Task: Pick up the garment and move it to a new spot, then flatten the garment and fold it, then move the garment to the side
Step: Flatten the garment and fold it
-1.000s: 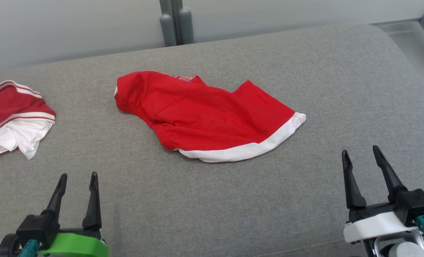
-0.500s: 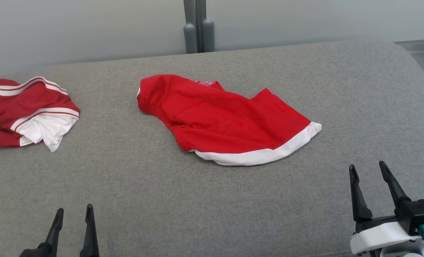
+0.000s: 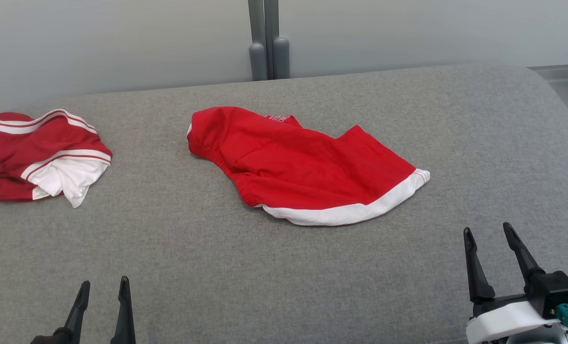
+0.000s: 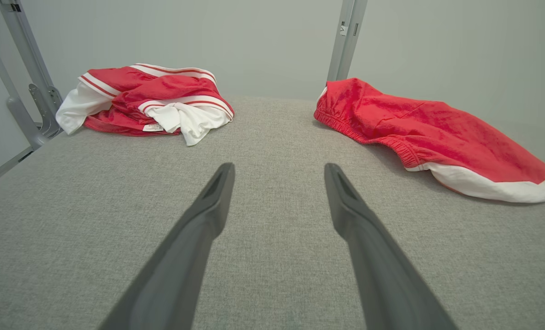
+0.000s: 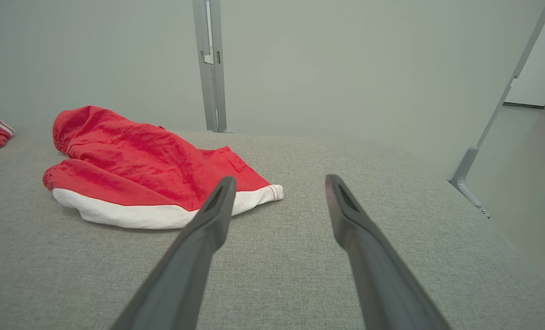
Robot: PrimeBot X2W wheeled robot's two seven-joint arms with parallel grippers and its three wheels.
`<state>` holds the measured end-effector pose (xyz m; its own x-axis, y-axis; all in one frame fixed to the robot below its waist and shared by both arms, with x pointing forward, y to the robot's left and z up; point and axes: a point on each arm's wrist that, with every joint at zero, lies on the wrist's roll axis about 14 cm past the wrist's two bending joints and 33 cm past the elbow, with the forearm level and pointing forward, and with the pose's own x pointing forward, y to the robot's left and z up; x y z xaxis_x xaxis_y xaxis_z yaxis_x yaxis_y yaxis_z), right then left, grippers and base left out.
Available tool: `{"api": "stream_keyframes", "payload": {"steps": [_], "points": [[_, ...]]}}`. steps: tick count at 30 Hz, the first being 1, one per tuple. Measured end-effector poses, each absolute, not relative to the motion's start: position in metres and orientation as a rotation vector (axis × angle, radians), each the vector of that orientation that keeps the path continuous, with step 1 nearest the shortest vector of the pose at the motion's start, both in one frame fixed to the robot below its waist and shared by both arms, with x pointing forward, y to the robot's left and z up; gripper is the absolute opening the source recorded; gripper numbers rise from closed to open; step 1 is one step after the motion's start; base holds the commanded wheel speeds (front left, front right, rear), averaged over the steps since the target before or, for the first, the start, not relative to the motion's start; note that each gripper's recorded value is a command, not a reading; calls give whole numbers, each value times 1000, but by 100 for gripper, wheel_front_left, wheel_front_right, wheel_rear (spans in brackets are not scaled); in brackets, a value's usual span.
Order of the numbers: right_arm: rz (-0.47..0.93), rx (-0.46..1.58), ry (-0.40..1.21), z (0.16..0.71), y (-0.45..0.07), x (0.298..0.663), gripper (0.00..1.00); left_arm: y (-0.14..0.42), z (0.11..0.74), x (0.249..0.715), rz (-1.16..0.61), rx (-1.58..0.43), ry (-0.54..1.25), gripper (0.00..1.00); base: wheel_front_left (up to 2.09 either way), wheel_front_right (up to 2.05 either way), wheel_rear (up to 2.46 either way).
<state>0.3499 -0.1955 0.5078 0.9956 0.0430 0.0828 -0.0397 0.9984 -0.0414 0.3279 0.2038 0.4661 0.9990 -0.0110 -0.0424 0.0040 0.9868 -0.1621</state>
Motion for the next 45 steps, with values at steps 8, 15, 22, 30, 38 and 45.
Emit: {"api": "stream_keyframes", "payload": {"steps": [8,15,22,30,38,45], "points": [[49,-6,-61,500,-193,355,100,188,458,332,-56,-175,74,100,0,0,0],[137,-96,-1,486,-196,400,100,140,442,367,-250,-162,140,100,0,0,0],[279,-218,244,450,-183,456,100,92,409,404,-443,-108,287,100,0,0,0],[340,-281,365,423,-181,486,100,73,396,431,-507,-104,344,100,0,0,0],[362,-303,455,393,-177,505,100,69,376,438,-542,-102,404,100,0,0,0],[381,-290,472,380,-171,515,100,62,377,440,-580,-121,404,100,0,0,0]]}}
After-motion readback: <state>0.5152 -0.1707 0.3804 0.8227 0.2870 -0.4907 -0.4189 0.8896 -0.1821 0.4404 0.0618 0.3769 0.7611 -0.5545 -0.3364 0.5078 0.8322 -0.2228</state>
